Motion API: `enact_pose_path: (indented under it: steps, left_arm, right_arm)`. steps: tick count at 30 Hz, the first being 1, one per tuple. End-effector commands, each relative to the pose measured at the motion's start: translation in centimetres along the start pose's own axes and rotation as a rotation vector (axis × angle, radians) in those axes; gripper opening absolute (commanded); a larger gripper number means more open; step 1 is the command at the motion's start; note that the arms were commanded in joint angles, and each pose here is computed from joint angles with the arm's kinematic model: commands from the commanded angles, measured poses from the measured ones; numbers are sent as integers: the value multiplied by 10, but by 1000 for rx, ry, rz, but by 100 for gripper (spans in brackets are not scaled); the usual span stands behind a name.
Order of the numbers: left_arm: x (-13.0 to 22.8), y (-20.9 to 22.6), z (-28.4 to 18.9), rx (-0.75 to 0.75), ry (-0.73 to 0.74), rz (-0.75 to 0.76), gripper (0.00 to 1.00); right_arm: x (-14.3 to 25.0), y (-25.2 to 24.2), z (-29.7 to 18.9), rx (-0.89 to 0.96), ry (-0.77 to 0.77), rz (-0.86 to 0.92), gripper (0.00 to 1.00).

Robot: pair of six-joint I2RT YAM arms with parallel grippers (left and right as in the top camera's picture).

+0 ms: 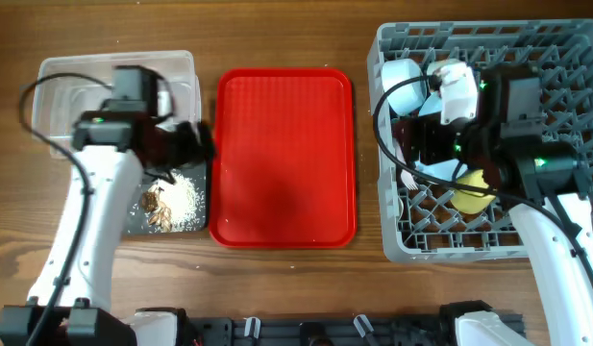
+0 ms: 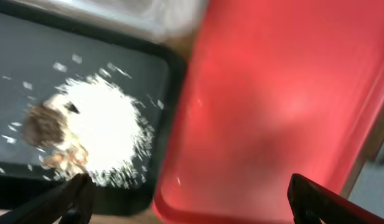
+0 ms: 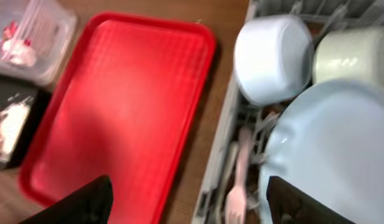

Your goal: Sort waste into correct bins and load items into the dishwasher rack

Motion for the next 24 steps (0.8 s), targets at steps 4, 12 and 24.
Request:
enact_pose_path:
  steps: [4,12,24]
  left_arm:
    - [37,0,-9,-82,59,45,100]
    - [97,23,-81,194,-482,101,100]
    - [115,30,-98,227,-546,108,100]
  right_arm:
    - [19,9,-15,-29,-17,90,79]
    - [112,7,-45,117,-208,95,100]
    - [117,2,-27,117,-106,117,100]
Point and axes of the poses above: each gripper's point midway between its finger pads, its own z axis out along the fingers, its own y axis along the line the jaws close on, x = y × z, the point moved 5 cm from there along -z, back along the fingers, and after that the axes turned 3 degrees about -z, right-handed, at the moved point
